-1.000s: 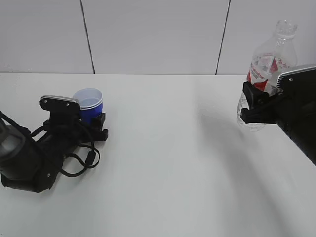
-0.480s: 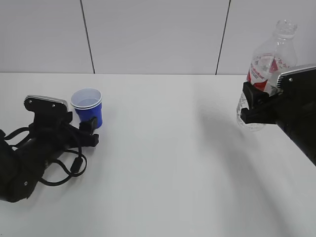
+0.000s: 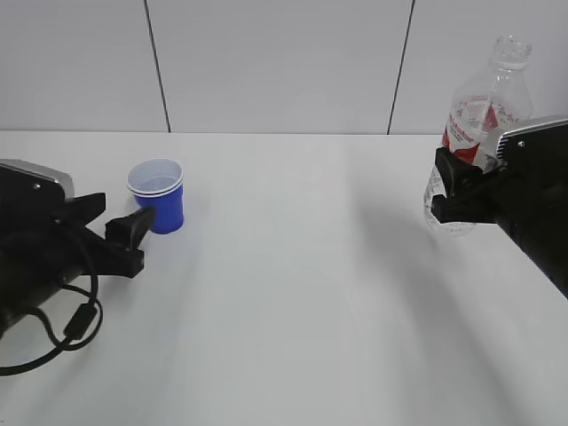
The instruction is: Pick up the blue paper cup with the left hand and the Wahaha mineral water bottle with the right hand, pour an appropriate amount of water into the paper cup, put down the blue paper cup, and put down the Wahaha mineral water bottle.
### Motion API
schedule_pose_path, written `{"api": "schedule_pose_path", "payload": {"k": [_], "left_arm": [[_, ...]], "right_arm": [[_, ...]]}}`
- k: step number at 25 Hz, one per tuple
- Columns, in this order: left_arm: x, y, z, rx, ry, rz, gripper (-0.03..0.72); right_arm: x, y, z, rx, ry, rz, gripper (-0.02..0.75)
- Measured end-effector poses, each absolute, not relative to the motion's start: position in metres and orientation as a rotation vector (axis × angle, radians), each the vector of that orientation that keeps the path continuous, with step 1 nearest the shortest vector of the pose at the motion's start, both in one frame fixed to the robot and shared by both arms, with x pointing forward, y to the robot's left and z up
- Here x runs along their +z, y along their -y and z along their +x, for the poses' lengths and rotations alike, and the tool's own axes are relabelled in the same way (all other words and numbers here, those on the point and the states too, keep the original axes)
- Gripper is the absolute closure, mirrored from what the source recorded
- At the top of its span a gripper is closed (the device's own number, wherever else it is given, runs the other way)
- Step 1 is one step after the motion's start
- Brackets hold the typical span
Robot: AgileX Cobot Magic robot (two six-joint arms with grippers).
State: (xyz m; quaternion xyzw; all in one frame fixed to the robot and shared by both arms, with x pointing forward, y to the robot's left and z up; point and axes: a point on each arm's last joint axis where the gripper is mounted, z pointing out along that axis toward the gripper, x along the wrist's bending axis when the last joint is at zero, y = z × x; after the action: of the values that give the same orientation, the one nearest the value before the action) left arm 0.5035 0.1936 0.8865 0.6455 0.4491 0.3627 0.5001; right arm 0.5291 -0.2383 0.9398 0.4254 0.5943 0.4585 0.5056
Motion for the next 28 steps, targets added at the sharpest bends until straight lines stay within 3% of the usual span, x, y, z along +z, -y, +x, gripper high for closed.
{"api": "schedule_pose_path", "payload": {"k": [18, 28], "left_arm": [[0.999, -0.222, 0.441, 0.826, -1.154, 1.436, 0.157], [1.043, -0.237, 0.404, 0.765, -1.157, 1.489, 0.157]], "right_arm": [[0.940, 0.238, 0.529, 1.111, -1.438, 1.021, 0.253], [0.940, 0.236, 0.529, 1.137, -1.443, 1.023, 0.253]]}}
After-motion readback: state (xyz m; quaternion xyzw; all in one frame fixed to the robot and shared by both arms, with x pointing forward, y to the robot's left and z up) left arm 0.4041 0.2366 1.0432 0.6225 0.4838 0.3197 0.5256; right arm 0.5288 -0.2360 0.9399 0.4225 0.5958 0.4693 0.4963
